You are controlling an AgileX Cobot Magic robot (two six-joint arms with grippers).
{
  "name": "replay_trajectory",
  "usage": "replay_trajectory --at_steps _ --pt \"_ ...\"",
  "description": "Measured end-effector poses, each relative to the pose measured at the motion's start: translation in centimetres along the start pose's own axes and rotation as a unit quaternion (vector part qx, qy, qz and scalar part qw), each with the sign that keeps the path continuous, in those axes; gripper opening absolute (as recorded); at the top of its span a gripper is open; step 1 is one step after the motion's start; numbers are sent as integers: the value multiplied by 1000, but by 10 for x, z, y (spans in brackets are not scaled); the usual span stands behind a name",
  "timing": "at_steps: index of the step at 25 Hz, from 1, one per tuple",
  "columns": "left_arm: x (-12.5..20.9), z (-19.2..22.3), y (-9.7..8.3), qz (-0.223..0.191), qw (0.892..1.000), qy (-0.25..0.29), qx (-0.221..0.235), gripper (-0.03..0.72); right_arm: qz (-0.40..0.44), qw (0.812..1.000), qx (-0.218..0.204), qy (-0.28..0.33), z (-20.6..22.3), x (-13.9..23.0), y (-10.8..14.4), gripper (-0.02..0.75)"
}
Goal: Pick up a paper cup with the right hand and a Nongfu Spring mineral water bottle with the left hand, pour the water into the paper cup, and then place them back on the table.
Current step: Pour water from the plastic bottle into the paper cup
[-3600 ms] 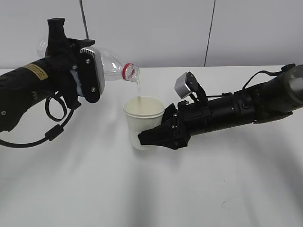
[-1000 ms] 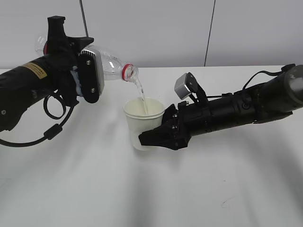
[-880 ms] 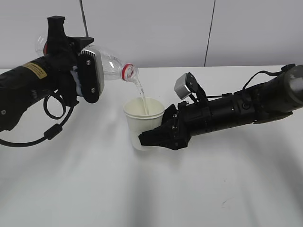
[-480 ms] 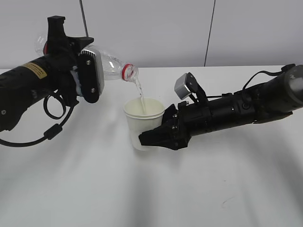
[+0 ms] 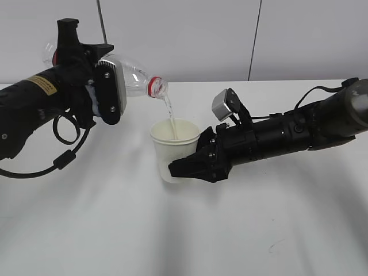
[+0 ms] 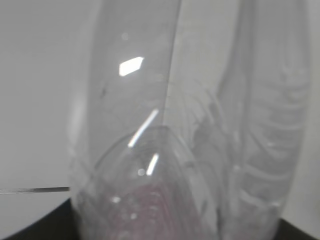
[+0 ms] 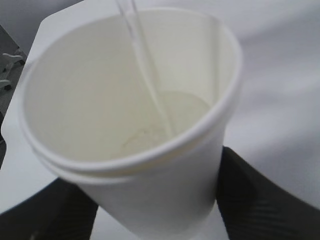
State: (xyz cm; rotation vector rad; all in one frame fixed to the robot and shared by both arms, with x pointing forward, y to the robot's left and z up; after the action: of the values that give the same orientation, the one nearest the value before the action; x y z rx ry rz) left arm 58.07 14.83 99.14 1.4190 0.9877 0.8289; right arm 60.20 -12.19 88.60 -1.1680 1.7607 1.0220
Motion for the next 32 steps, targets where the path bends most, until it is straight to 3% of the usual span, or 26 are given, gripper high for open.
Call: replay_trajectory --at_steps 17,32 --pt "5 0 0 -24 999 22 -1 350 -10 1000 1 0 0 0 0 501" --pt "6 0 0 -30 999 27 -2 350 -44 999 28 -12 0 -3 -6 501"
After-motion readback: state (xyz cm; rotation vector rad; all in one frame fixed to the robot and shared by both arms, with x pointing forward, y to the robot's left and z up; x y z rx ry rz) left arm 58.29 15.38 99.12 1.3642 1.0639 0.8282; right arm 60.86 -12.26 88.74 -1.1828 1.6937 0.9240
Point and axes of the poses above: a point on each arm's last joint axis where the gripper is mounted, z pointing out along that axis toward the gripper, y along the wrist's bending axis when the last joint is at zero, x = y × z, the point moved 2 cm from there along z, pointing out along that axis toward the gripper, and after that the axes turned 2 degrees about -z, right-handed, at the moved point
